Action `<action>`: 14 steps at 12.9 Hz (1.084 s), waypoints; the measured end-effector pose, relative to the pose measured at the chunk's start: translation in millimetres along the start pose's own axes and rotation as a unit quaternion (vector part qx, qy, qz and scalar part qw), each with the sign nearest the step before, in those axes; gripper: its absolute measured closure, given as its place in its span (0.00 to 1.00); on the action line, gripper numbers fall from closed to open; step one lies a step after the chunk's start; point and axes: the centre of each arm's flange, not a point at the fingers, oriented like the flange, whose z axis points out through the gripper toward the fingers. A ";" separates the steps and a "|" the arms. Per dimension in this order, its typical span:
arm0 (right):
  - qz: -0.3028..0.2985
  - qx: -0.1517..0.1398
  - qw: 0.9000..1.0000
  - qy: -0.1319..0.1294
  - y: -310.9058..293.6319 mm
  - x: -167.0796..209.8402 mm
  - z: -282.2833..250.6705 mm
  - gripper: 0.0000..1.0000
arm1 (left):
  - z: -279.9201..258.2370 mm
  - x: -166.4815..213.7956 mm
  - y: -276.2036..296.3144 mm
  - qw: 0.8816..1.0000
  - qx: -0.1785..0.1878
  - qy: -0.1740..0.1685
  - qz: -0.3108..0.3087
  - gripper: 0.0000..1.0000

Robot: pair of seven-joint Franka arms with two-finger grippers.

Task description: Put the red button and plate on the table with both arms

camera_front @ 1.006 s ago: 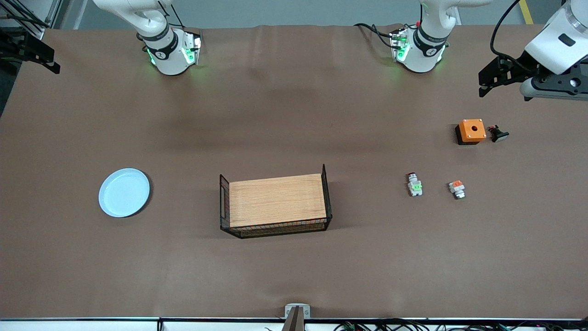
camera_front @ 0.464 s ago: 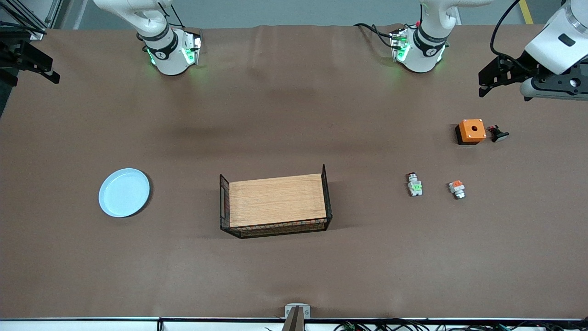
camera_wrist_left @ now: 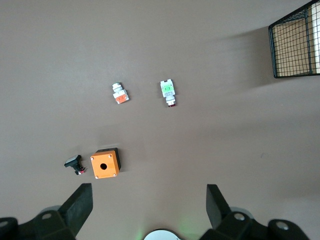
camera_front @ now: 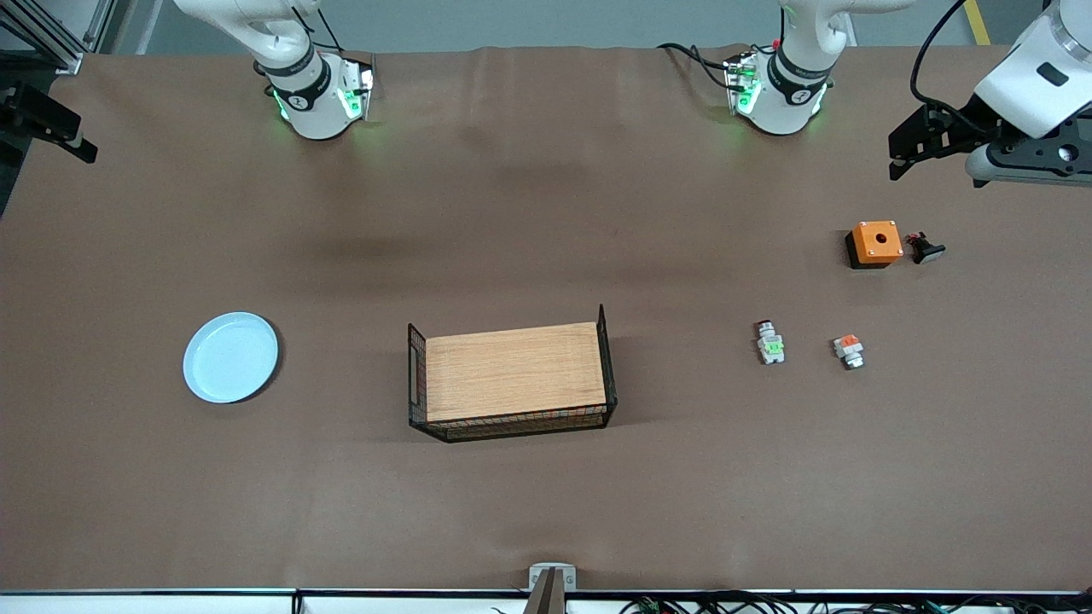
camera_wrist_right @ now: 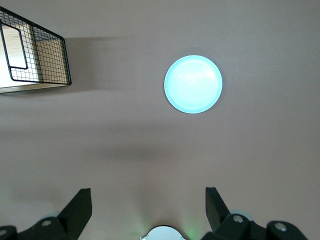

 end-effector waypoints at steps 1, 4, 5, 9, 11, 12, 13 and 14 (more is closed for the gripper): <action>0.000 0.000 1.000 -0.002 -0.3 2.5 2.5 0.00 | 0.0 0.0 0.0 1.000 0.000 0.000 0.000 0.00; 0.000 -0.008 1.000 -0.007 0.3 6.8 6.6 0.00 | 0.0 0.0 0.0 1.000 0.000 0.000 0.000 0.00; -0.001 -0.013 1.000 -0.008 0.3 7.4 7.4 0.00 | 0.0 0.0 0.0 1.000 0.000 0.000 0.000 0.00; -0.009 -0.027 1.000 -0.010 -6.9 8.9 8.8 0.00 | 0.0 0.0 0.0 1.000 0.000 0.000 -0.003 0.00; -0.014 -0.029 0.999 -0.010 -11.8 9.2 9.1 0.00 | 0.0 0.0 0.1 1.000 0.000 0.000 -0.004 0.00; -0.014 -0.030 0.999 -0.011 -12.4 9.3 9.1 0.00 | 0.0 0.0 0.1 1.000 0.000 0.000 -0.004 0.00; -0.015 -0.031 0.999 -0.011 -12.9 9.3 9.2 0.00 | 0.0 0.0 0.1 1.000 0.000 0.000 -0.004 0.00; -0.017 -0.036 0.999 -0.011 -14.8 9.4 9.3 0.00 | 0.0 0.0 0.1 1.000 0.000 0.000 -0.004 0.00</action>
